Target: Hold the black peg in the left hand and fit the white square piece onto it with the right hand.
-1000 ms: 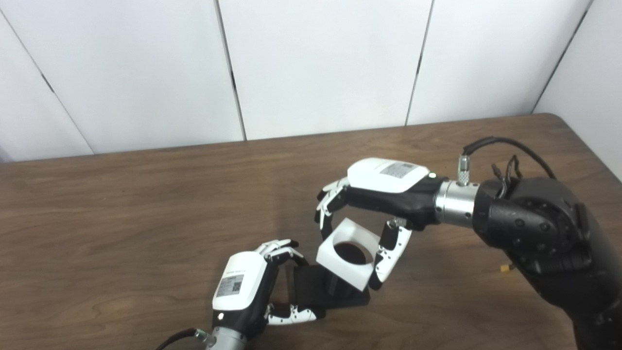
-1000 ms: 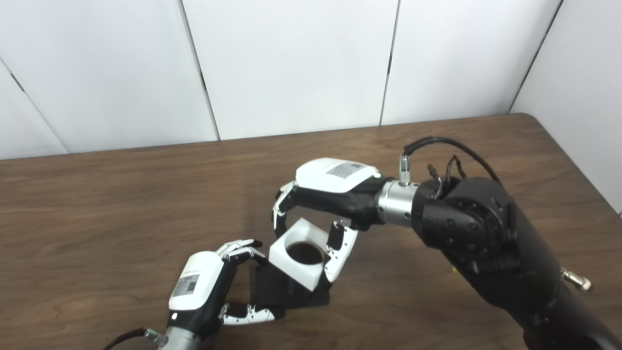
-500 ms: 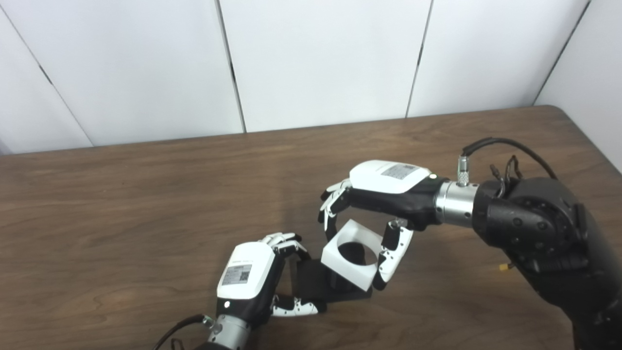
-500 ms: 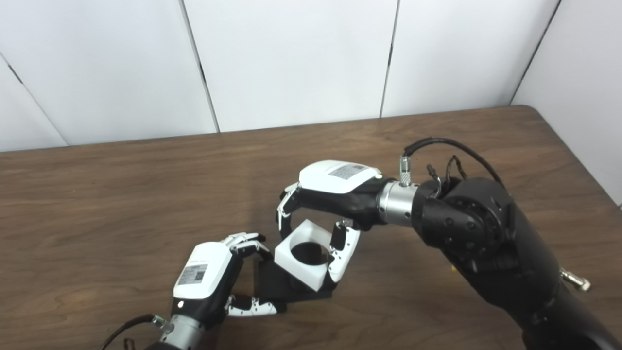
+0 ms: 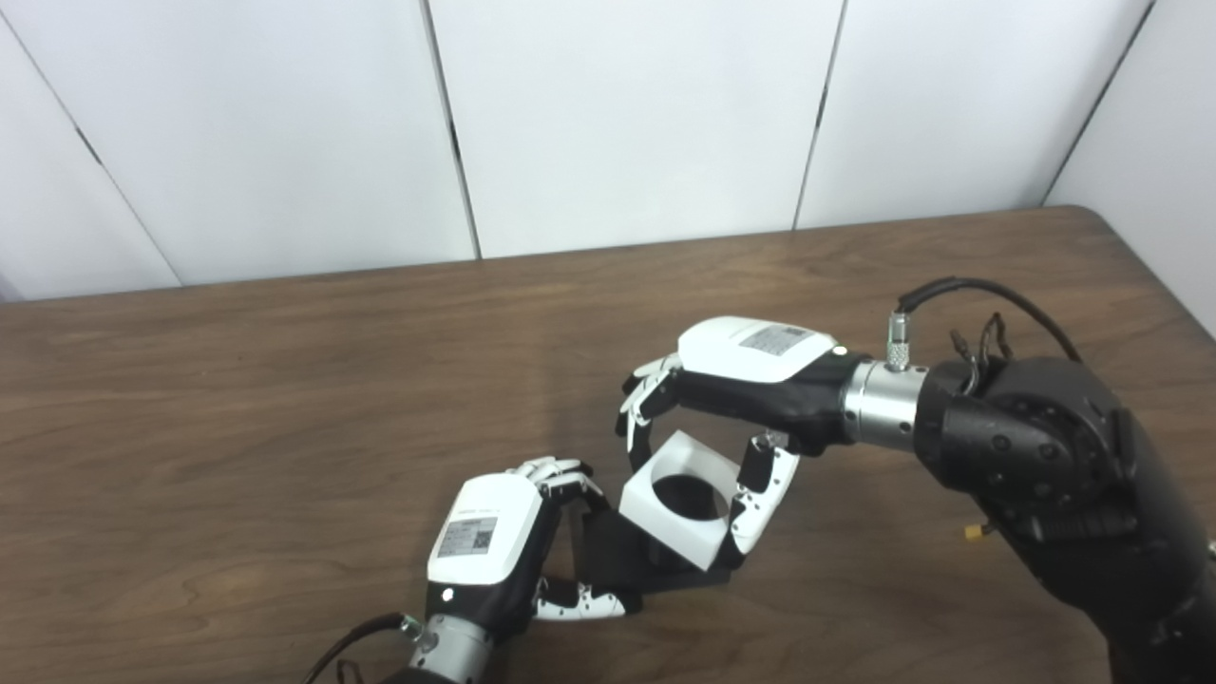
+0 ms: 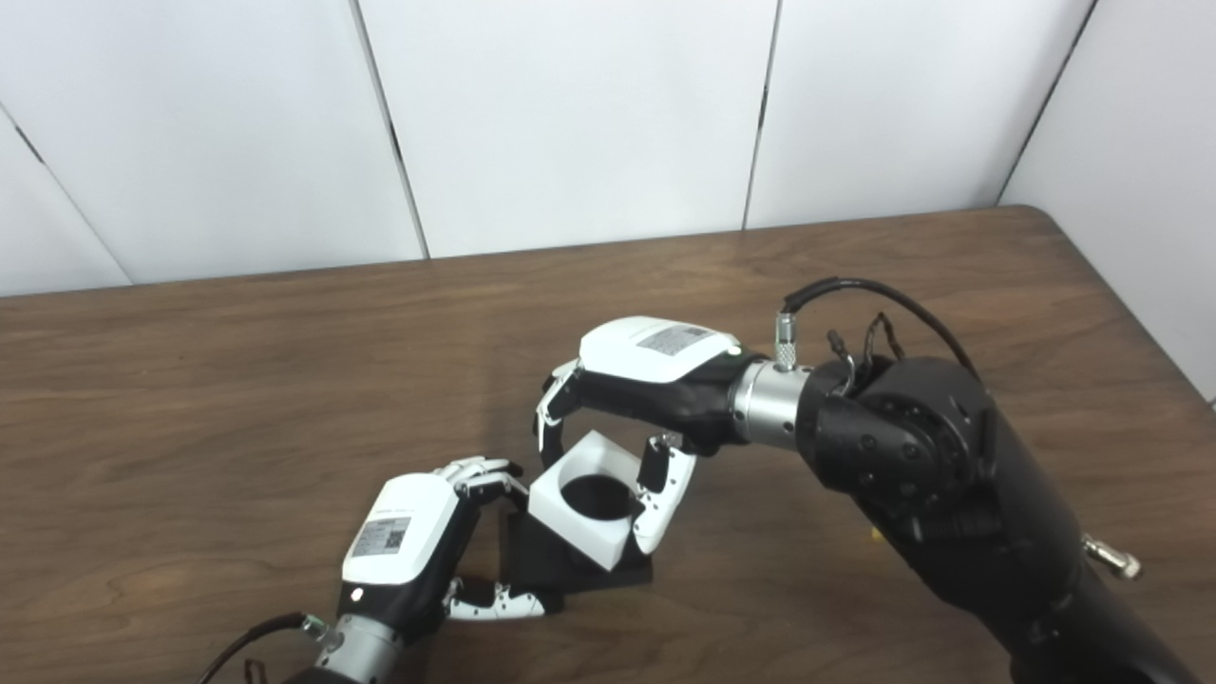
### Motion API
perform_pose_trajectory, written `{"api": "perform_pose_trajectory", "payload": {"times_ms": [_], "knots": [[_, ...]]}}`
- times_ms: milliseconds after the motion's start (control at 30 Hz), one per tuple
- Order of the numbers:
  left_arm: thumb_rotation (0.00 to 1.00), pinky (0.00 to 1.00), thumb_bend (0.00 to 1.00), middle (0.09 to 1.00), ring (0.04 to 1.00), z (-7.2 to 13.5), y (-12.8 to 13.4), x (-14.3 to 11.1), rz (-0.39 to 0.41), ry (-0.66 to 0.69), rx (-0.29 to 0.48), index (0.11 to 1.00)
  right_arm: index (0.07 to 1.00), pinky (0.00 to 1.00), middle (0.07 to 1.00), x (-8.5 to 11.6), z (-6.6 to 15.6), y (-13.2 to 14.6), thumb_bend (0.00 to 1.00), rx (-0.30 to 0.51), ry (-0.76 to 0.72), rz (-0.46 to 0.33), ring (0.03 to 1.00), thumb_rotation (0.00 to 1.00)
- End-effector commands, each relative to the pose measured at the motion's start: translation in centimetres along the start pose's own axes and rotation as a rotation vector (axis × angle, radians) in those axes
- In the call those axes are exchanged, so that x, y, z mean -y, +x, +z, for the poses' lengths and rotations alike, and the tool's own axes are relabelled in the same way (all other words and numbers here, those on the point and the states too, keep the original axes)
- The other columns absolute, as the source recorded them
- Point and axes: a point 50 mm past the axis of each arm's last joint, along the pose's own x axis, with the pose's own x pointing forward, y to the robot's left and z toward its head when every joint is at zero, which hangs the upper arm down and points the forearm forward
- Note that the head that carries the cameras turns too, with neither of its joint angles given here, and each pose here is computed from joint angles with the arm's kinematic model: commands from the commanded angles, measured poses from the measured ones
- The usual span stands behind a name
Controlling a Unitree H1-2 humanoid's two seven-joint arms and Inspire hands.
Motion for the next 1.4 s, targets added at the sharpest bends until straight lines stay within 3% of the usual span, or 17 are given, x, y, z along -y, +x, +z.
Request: {"api": "perform_pose_trajectory", "payload": {"times_ms": [0,467,700,1033,1367], "knots": [[0.06,0.77,0.51,0.797,0.833,-0.2,-0.7,1.8,-0.128,0.013,-0.023,0.49,0.485,0.9,0.788,1.3,0.5,-0.1,0.52,0.011,-0.038,-0.074,0.9,0.13],[0.06,0.77,0.51,0.797,0.835,0.0,-0.7,1.7,-0.137,0.014,-0.024,0.49,0.485,0.88,0.766,0.4,0.3,0.9,0.52,-0.002,-0.125,-0.114,0.88,0.13],[0.06,0.75,0.51,0.8,0.834,0.1,-0.7,1.6,-0.138,0.004,-0.025,0.49,0.485,0.91,0.761,-0.9,0.7,1.5,0.52,0.008,-0.197,-0.093,0.887,0.13],[0.06,0.76,0.5,0.801,0.835,0.3,-0.6,1.5,-0.137,-0.006,-0.025,0.49,0.485,0.89,0.748,-2.6,0.7,2.0,0.52,0.009,-0.177,-0.045,0.881,0.13],[0.06,0.76,0.5,0.798,0.832,0.2,-0.6,1.5,-0.133,-0.008,-0.023,0.49,0.485,0.87,0.764,-3.0,0.4,1.9,0.52,-0.001,-0.141,-0.03,0.884,0.14]]}}
